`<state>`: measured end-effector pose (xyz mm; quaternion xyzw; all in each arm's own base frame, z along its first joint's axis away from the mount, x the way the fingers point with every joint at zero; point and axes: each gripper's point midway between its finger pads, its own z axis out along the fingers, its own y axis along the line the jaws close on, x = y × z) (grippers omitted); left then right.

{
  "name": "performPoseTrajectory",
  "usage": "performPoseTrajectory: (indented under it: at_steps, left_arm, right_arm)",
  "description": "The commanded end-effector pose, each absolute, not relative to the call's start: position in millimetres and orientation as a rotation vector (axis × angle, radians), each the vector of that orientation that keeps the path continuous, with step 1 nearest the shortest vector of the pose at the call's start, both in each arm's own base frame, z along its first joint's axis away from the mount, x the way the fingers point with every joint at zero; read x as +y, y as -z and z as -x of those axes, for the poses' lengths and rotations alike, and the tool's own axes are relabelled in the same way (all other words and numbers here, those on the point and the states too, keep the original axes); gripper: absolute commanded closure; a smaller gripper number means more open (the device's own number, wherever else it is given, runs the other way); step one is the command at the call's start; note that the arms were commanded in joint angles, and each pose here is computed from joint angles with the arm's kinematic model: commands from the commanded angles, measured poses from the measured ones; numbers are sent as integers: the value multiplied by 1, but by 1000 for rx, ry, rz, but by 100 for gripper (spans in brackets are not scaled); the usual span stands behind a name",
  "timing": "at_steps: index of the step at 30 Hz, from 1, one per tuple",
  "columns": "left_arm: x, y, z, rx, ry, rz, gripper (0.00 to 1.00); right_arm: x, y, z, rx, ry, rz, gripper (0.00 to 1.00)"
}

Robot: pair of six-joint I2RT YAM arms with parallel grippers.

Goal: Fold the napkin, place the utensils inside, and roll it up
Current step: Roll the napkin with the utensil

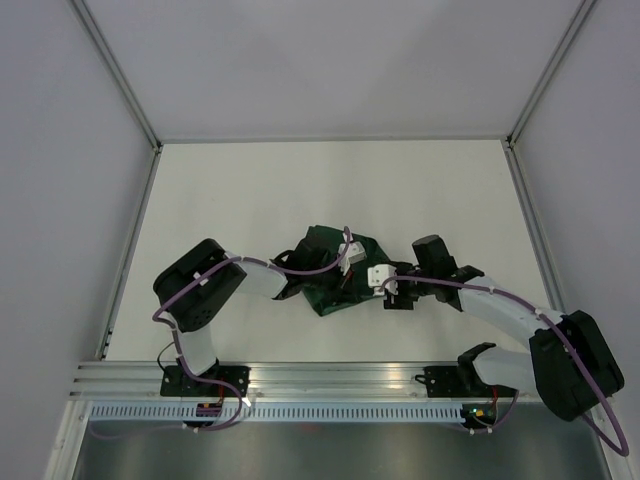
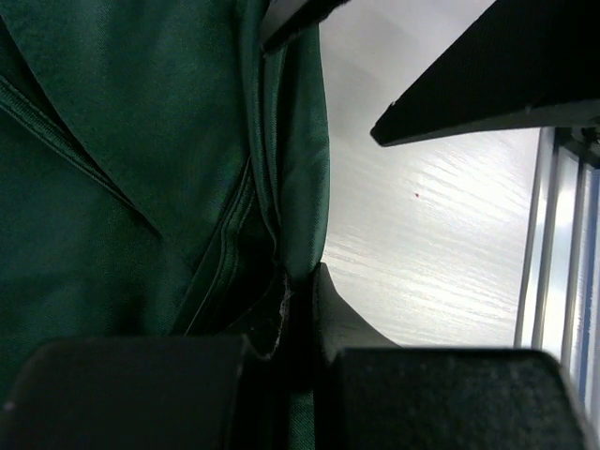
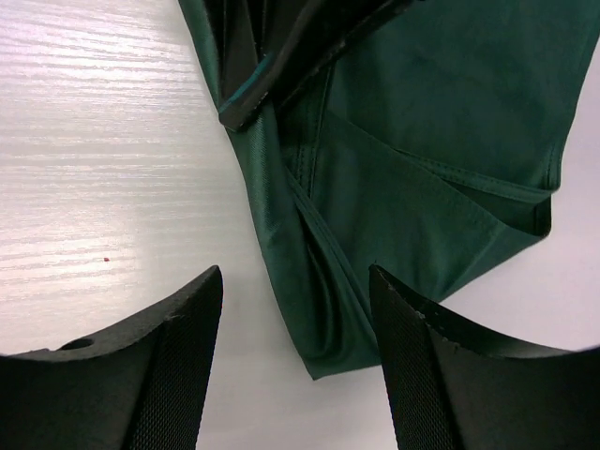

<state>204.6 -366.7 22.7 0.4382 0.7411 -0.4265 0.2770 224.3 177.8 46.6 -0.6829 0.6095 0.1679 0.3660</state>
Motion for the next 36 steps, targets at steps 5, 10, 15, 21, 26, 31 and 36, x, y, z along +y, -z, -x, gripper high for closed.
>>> performPoseTrajectory:
  at_steps: [5, 10, 15, 21, 26, 31, 36]
  left_arm:
    - [-352, 5, -174, 2155, 1266, -1182, 98]
    - [-351, 5, -175, 2154, 1278, -1183, 98]
    - [-351, 3, -175, 2143, 1287, -1189, 98]
    - [-352, -3, -173, 2115, 1312, -1207, 98]
    - [-353, -10, -174, 2090, 1309, -1215, 98]
    - [-356, -29, -188, 2041, 1253, -1173, 75]
    - [-353, -47, -212, 2005, 1125, -1091, 65]
  right_arm:
    - [193, -51, -232, 1425, -319, 1812, 30]
    - [203, -39, -218, 1408, -334, 1885, 30]
    - [211, -24, -204, 1391, -343, 1971, 33]
    - [212, -10, -199, 1423, -356, 2032, 57]
    - [210, -5, -200, 1472, -367, 2076, 80]
    - [200, 2, -190, 1591, -422, 2137, 89]
    - [195, 2, -180, 1743, -498, 2184, 93]
